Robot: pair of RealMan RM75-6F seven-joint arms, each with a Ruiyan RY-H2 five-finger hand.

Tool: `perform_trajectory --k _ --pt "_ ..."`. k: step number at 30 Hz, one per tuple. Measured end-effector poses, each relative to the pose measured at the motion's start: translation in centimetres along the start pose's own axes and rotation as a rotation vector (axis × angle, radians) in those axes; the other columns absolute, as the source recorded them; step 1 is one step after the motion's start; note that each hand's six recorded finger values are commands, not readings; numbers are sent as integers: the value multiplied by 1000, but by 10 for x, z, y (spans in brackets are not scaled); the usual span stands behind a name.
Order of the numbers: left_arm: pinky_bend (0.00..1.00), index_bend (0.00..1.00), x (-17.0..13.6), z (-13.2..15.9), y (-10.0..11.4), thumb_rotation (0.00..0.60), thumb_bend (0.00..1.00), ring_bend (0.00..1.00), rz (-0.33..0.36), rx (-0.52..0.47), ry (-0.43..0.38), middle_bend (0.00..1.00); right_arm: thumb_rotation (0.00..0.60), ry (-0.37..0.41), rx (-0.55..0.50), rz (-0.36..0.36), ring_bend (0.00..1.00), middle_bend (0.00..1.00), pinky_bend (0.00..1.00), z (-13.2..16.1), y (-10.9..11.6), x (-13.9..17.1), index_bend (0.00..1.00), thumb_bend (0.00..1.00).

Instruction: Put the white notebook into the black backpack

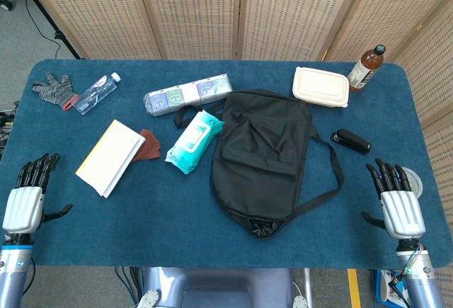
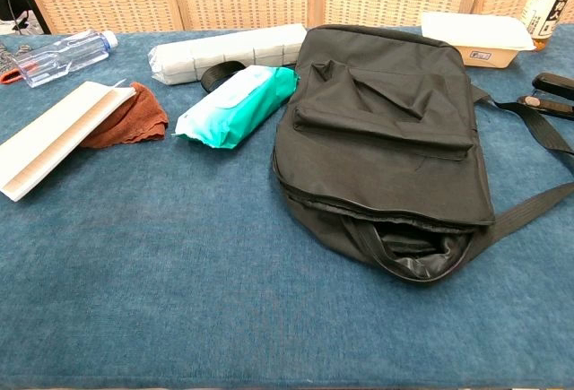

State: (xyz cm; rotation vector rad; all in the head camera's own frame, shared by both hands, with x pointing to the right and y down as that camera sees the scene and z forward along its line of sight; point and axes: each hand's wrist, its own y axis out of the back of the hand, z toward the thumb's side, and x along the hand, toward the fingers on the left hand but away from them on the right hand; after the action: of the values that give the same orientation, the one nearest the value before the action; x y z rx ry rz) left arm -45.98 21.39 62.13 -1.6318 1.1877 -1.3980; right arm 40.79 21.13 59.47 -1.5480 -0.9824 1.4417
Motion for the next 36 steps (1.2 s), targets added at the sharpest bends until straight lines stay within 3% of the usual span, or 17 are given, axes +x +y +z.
perform_trajectory --k 9,18,26,36 --pt "0 0 1 1 -11 600 0 0 -37 44 -51 0 600 1 -20 5 0 0 0 2 2 0 0 0" --pt "0 0 9 8 -44 600 0 0 -65 68 -156 0 600 -10 -26 17 0 0 0 1 1 -1 0 0" --pt "0 0 19 33 -76 600 0 0 -37 19 -246 0 600 -19 -34 22 0 0 0 -2 0 -4 0 0" --pt "0 0 37 48 -83 600 0 0 -17 48 -290 0 600 -25 -43 25 0 0 0 -4 1 -4 0 0"
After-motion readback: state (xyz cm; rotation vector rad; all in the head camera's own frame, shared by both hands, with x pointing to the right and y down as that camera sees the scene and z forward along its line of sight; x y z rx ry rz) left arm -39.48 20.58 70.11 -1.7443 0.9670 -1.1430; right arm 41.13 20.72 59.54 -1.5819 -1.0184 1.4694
